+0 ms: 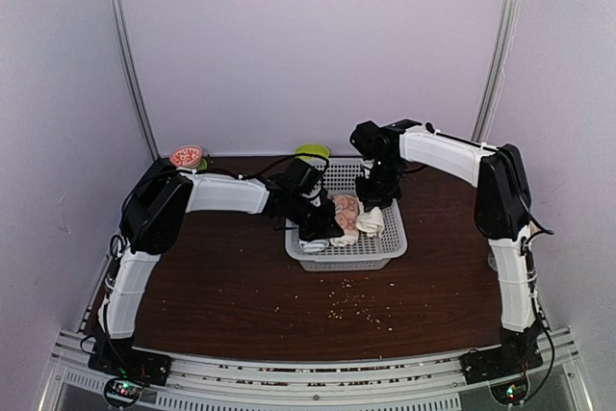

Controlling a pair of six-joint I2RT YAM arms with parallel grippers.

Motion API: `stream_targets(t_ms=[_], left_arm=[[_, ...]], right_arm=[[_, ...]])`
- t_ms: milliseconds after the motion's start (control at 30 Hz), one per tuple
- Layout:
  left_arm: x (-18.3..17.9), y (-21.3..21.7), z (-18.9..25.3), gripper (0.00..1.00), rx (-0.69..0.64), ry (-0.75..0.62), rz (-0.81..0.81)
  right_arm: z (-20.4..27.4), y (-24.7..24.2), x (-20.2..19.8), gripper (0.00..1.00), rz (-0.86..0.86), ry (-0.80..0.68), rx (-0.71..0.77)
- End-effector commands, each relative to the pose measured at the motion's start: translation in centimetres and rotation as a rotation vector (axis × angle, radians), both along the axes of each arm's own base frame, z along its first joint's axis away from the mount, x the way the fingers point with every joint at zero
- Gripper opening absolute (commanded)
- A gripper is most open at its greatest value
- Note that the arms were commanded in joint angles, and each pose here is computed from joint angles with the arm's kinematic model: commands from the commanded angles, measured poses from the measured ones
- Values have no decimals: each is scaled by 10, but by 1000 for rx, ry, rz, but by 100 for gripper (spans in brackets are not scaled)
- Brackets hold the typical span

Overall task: Roll the towels
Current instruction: Place the towel in the storage box.

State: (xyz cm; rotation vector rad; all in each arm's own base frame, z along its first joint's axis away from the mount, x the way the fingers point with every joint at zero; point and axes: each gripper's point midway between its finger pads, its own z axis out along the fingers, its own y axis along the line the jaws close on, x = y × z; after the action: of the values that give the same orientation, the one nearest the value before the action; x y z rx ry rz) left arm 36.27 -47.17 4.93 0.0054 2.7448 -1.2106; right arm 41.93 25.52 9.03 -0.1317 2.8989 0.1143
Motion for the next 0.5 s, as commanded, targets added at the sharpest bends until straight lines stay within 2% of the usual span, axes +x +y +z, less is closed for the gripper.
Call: stream_targets(t_ms=[0, 467], left_arm=[[4, 24, -22, 0, 87, 31, 65], [2, 17, -13, 0, 36, 33, 44]], right_arm=[[0, -9, 1, 0, -18, 6, -43], [-51, -23, -1, 0, -49, 109, -118]])
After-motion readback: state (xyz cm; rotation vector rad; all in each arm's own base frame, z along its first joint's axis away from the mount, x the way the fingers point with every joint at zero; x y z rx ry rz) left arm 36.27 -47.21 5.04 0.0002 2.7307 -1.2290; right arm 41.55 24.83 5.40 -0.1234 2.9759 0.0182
